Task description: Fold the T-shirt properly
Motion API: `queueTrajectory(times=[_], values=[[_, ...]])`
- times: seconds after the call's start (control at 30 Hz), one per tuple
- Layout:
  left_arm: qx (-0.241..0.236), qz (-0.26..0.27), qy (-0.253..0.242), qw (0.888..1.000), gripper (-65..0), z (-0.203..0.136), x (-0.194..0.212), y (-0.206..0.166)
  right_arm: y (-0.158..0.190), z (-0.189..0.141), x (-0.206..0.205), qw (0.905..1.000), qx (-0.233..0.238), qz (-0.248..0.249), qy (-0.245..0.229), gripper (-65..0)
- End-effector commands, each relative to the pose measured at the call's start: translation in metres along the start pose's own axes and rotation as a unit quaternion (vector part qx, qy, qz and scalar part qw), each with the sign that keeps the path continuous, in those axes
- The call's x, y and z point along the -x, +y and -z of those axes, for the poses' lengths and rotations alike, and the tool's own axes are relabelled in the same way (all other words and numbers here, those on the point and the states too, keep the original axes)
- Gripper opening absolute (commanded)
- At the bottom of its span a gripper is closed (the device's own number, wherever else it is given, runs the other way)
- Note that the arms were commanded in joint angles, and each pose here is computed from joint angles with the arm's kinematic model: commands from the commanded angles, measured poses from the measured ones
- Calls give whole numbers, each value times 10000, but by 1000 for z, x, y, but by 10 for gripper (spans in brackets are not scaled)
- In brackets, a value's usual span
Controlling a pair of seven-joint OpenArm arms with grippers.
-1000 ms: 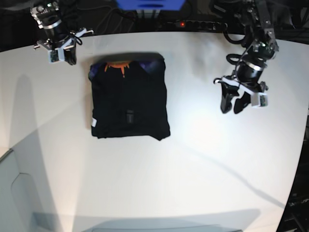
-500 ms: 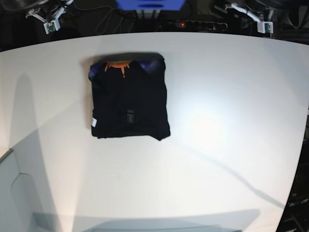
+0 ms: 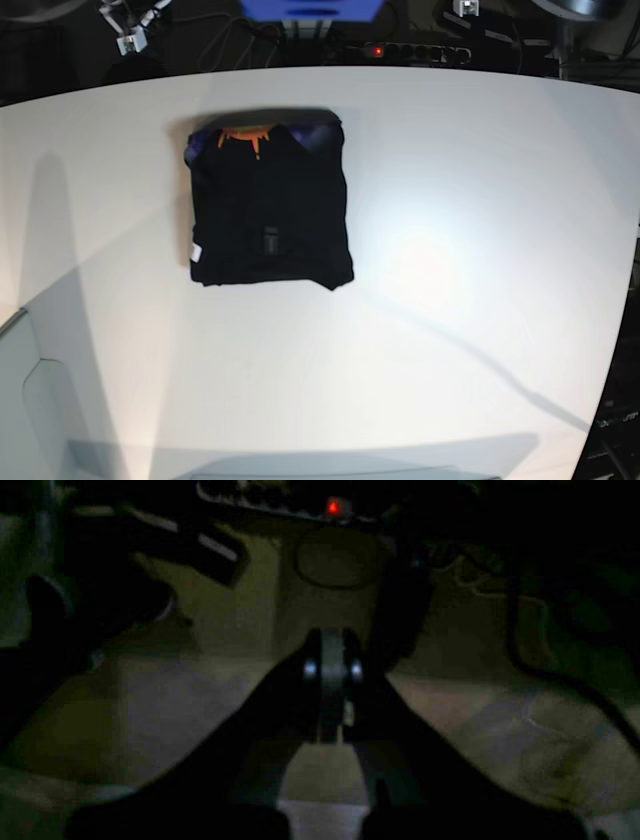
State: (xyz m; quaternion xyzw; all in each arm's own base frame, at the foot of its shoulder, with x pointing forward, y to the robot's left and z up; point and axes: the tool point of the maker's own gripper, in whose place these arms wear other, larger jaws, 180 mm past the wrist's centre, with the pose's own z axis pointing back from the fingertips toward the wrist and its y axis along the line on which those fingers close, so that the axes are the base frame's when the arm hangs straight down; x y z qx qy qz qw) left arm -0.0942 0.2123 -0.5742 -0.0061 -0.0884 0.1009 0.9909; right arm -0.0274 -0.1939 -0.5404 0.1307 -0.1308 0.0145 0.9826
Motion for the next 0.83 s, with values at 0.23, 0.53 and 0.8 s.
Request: queueTrajectory(times=[0.23,0.53,0.8], values=[[30,-415,192,9990,-650,53,1,-5,-6,47,47,9997,103,-52,206,-650],[-663,344,278,9968,-650,77,-19,2,-44,68,72,9742,2040,-875,415,-650],[-1041,791,236,9911,-650,81,-35,7,-13,76,74,9584,2423,-1472,338,-650]])
